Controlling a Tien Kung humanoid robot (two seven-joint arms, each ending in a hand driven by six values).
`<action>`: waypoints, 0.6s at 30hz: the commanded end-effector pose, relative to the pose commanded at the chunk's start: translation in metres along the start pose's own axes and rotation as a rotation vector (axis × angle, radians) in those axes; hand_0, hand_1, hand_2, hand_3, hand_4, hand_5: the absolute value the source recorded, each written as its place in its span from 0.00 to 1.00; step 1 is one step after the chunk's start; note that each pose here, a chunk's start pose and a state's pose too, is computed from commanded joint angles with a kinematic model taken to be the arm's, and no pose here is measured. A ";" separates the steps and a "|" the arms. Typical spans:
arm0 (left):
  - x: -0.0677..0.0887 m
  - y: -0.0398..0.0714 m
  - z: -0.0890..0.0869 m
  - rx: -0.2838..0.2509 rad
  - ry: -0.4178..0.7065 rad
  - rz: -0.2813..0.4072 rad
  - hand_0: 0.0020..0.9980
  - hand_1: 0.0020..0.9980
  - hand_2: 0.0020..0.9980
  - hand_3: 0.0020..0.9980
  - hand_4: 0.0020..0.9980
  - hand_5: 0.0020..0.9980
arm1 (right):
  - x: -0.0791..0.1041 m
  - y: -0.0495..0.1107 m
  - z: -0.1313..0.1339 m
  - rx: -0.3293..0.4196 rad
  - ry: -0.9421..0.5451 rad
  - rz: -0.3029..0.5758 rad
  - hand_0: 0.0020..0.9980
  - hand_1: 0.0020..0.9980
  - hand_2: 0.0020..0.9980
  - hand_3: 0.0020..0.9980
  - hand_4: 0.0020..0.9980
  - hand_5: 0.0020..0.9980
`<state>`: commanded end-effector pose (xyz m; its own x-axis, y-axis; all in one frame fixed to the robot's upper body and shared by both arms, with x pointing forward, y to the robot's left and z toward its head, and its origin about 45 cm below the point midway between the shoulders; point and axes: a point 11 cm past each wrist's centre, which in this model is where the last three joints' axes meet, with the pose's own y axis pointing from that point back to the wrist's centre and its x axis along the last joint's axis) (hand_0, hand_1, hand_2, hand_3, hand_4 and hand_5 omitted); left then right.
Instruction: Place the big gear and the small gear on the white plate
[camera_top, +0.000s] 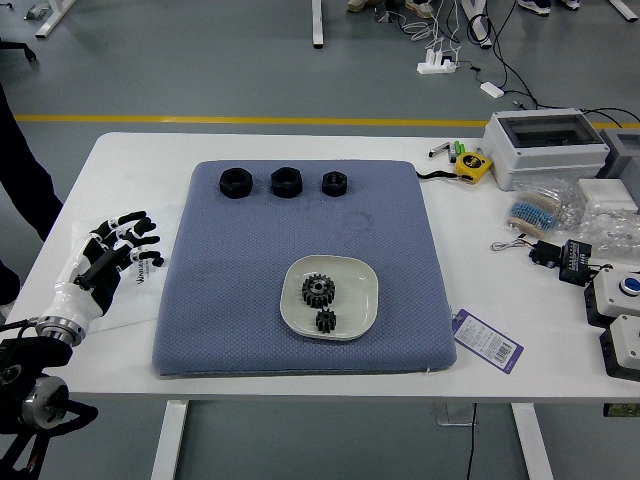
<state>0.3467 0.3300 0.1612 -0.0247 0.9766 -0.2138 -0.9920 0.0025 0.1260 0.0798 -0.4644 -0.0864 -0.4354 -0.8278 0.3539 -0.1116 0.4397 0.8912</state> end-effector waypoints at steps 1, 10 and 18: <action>0.000 0.000 0.001 -0.003 0.000 0.000 0.45 0.56 0.60 0.61 0.93 0.41 | 0.000 0.000 0.000 0.000 0.000 0.000 0.65 0.65 0.73 0.58 0.84 0.68; -0.001 -0.001 0.004 -0.016 -0.004 -0.003 0.46 0.56 0.60 0.62 0.93 0.41 | 0.000 0.000 0.000 -0.001 0.002 -0.001 0.65 0.65 0.73 0.58 0.84 0.68; -0.001 -0.001 0.003 -0.015 -0.006 -0.003 0.46 0.56 0.60 0.62 0.93 0.42 | 0.000 0.000 0.000 0.000 0.002 -0.001 0.65 0.65 0.73 0.58 0.84 0.68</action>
<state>0.3477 0.3294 0.1648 -0.0207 0.9777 -0.2088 -0.9939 0.0025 0.1105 0.0798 -0.4643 -0.0864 -0.4336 -0.8288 0.3537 -0.1116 0.4389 0.8916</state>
